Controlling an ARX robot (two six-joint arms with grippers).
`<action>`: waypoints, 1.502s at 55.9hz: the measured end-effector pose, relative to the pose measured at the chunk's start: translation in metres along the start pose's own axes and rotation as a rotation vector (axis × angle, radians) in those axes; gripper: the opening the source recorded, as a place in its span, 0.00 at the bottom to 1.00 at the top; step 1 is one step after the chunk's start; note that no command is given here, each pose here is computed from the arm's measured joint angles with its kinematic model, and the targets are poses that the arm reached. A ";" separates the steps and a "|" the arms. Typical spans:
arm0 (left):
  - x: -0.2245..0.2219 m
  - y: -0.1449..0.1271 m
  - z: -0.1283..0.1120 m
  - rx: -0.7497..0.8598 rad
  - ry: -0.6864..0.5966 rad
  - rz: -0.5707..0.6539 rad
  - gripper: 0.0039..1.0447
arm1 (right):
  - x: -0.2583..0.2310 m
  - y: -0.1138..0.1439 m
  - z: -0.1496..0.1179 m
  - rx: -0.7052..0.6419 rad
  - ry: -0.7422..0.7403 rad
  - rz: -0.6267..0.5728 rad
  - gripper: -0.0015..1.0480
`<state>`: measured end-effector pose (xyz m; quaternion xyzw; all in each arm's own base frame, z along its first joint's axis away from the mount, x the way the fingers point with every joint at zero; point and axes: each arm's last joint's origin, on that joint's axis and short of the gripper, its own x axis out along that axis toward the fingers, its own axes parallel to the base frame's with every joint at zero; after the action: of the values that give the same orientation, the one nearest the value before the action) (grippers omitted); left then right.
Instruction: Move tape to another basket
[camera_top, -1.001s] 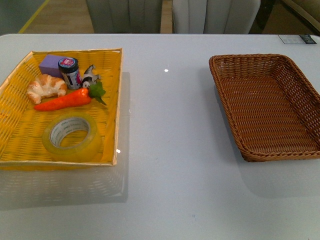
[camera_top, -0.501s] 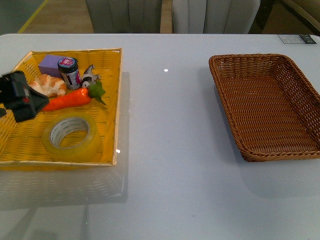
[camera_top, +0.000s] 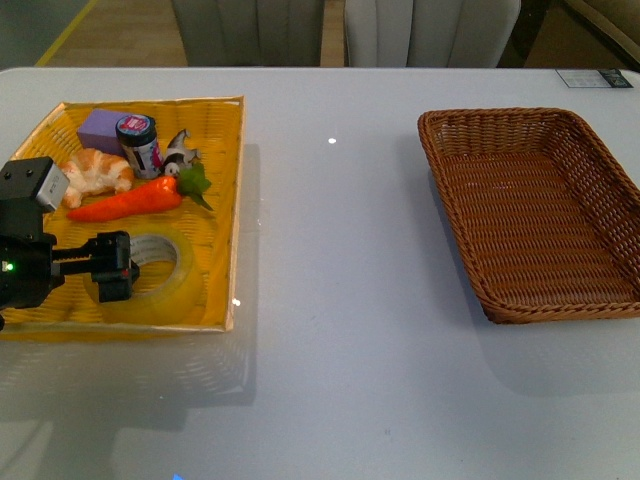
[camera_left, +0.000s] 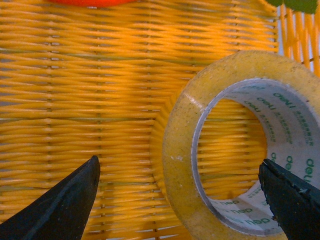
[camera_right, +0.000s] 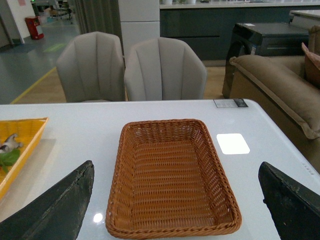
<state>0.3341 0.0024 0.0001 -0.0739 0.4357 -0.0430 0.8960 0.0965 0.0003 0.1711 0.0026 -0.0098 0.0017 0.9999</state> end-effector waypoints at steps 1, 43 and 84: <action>0.001 0.000 0.000 0.007 0.001 0.004 0.92 | 0.000 0.000 0.000 0.000 0.000 0.000 0.91; 0.003 -0.006 0.006 0.039 0.009 0.038 0.14 | 0.000 0.000 0.000 0.000 0.000 0.000 0.91; -0.140 -0.144 0.044 0.024 -0.260 -0.377 0.14 | 0.000 0.000 0.000 0.000 0.000 0.000 0.91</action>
<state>0.2801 -0.1158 0.1600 -0.1481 0.2945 -0.2050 0.9216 0.0965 0.0003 0.1711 0.0026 -0.0098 0.0017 0.9999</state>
